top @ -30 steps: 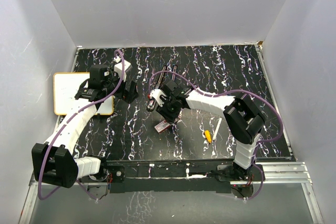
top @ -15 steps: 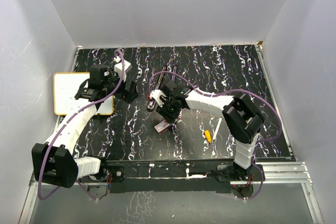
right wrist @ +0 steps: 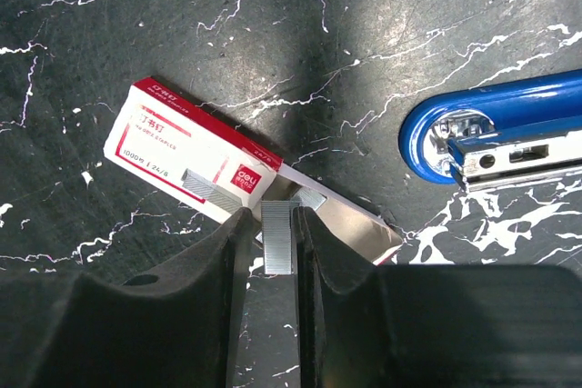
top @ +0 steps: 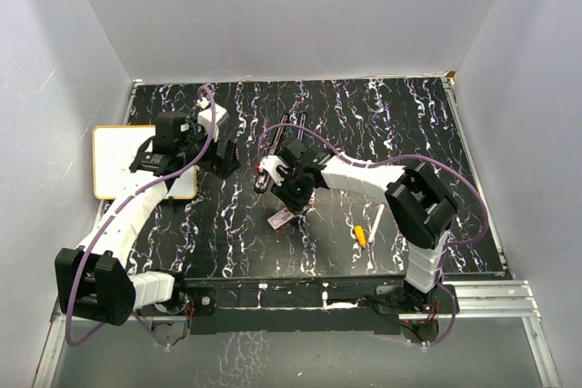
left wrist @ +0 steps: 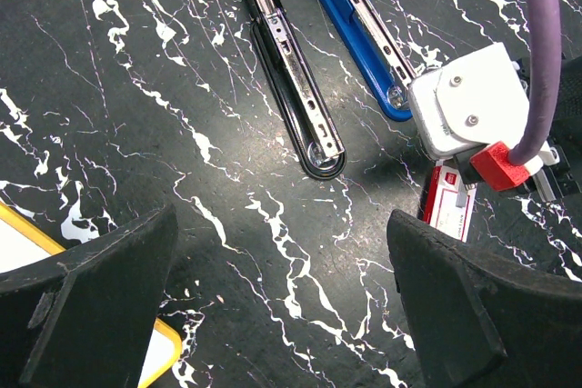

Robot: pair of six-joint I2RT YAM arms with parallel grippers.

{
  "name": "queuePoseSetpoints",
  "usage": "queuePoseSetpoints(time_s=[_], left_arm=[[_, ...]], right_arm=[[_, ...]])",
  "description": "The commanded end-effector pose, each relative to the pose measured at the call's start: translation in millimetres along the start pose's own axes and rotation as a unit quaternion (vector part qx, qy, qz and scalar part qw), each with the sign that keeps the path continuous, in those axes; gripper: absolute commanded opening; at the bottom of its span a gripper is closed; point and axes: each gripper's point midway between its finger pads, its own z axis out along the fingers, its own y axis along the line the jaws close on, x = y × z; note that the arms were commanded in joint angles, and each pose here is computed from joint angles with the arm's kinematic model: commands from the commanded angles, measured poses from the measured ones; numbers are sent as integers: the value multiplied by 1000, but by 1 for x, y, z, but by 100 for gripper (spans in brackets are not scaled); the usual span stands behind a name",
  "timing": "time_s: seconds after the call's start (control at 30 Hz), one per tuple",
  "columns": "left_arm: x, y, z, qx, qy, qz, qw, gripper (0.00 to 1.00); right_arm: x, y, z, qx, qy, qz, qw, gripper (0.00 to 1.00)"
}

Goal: Load the staples into the stapler

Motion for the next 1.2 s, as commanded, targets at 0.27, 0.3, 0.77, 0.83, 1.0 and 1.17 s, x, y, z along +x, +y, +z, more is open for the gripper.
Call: queuePoseSetpoints(time_s=[0.27,0.3,0.77,0.83,1.0,1.17], left_arm=[[-7,-6,-8,8,-16,12,1000,97],[-7,-5,-8,7,-16,12,1000,97],[-8,-7,-7,12,-17,12,1000,97],[-9,-7,-7,13,-17,11,1000,97],[-9,-7,-7,14,-18,12,1000,97],[-9,-7,-7,14,-17,12,1000,97]], right_arm=[[-18,2,-11,-9,-29,-20,999,27],[-18,3,-11,-10,-29,-20,999,28],[-15,-5,-16,14,-20,-24,999,36],[-13,-5,-15,14,-16,-24,999,34],[-10,-7,-15,21,-8,-23,999,31],[-7,-7,-15,22,-2,-15,1000,30]])
